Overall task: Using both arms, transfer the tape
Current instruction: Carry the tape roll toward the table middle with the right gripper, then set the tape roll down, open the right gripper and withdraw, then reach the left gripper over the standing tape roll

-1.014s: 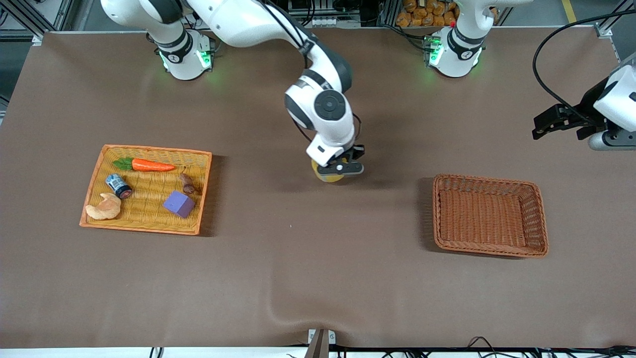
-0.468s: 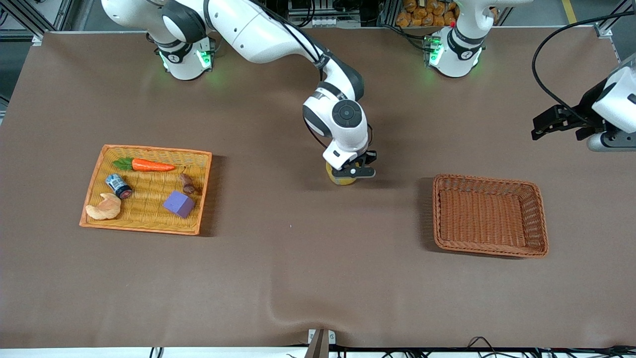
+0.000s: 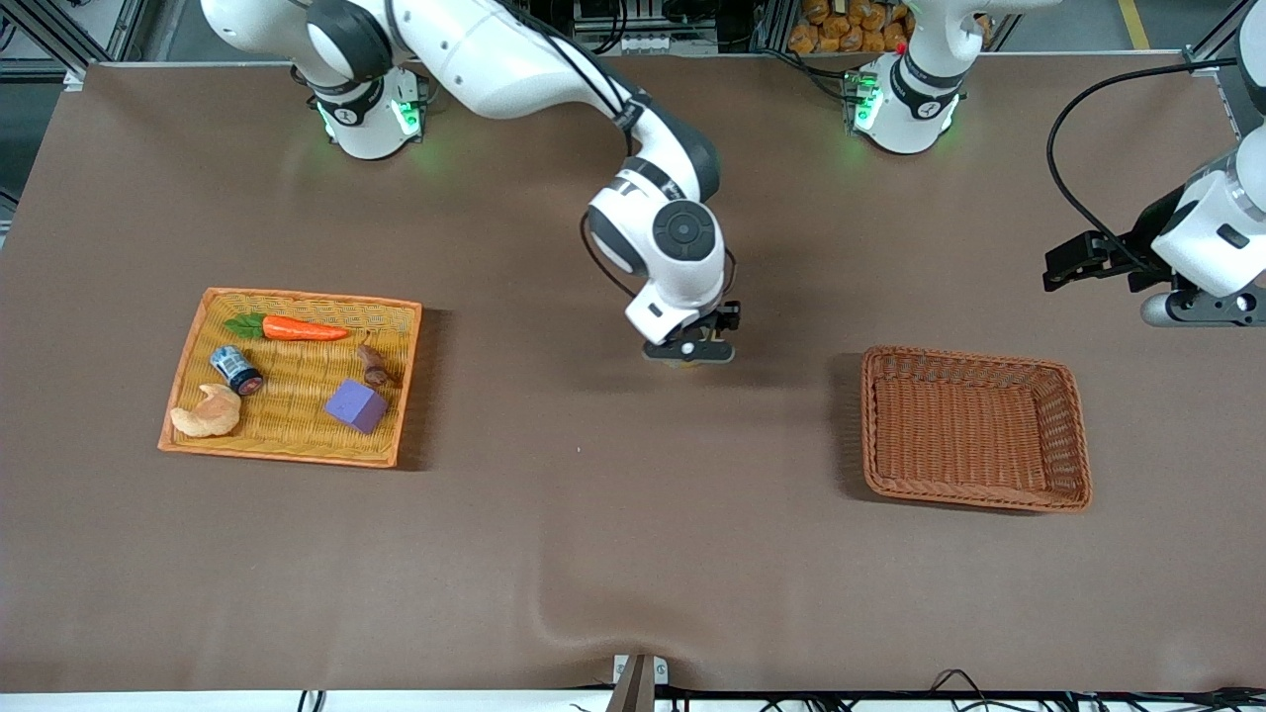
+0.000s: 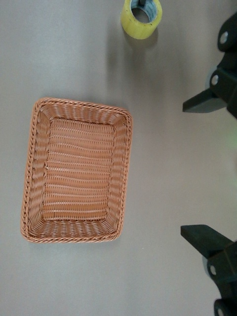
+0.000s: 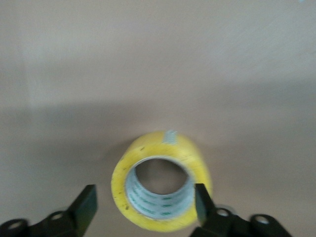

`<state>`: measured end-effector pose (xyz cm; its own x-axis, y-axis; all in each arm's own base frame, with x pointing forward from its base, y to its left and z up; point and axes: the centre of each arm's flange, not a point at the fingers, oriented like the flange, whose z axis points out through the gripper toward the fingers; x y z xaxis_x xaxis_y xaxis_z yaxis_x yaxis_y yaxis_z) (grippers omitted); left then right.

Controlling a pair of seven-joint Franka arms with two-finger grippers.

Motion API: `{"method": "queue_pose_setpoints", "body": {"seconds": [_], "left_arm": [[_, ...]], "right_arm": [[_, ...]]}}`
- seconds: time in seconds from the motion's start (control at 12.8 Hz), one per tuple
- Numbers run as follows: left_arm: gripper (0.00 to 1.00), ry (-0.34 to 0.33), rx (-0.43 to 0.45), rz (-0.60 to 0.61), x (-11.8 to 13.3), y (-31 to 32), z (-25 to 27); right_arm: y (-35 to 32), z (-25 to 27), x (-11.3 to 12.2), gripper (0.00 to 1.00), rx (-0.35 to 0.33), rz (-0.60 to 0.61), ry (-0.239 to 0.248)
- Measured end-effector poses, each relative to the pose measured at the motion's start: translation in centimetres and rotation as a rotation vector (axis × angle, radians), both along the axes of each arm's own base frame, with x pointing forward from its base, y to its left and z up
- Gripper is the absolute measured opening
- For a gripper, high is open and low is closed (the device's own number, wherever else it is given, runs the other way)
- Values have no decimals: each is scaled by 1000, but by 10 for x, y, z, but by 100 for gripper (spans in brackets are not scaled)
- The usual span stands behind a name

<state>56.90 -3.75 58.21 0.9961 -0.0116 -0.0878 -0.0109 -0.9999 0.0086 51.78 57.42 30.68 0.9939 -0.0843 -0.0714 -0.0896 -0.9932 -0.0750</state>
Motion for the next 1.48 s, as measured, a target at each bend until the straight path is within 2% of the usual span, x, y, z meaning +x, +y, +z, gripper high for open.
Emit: {"method": "queue_pose_setpoints", "body": {"seconds": [0.08,0.23,0.47,0.7,0.94,1.01,1.25,1.48], "left_arm": [[100,4,0,-2,0,-1,-1],[100,13,1,-6,-1,-3,-2],[100,51,3,-33,6,-19,-23],[100,84,16,-40,31,-75,-60],[100,62,5,3,53,-127,-90],[100,73,-4,6,55,-142,-103],[100,115,18,-27,47,-214,-157],[100,101,46,44,29,-292,-209]], "right_arm": [[-21,33,13,100,-35,-3,-15],[-64,91,30,100,-97,-16,-35],[-141,134,63,100,-82,-59,-54],[-233,143,90,100,-79,-90,-40],[-317,169,97,100,-94,-98,19],[-350,185,98,100,-85,-56,25],[-450,222,93,100,-51,19,19],[-511,250,81,100,-32,15,7]]}}
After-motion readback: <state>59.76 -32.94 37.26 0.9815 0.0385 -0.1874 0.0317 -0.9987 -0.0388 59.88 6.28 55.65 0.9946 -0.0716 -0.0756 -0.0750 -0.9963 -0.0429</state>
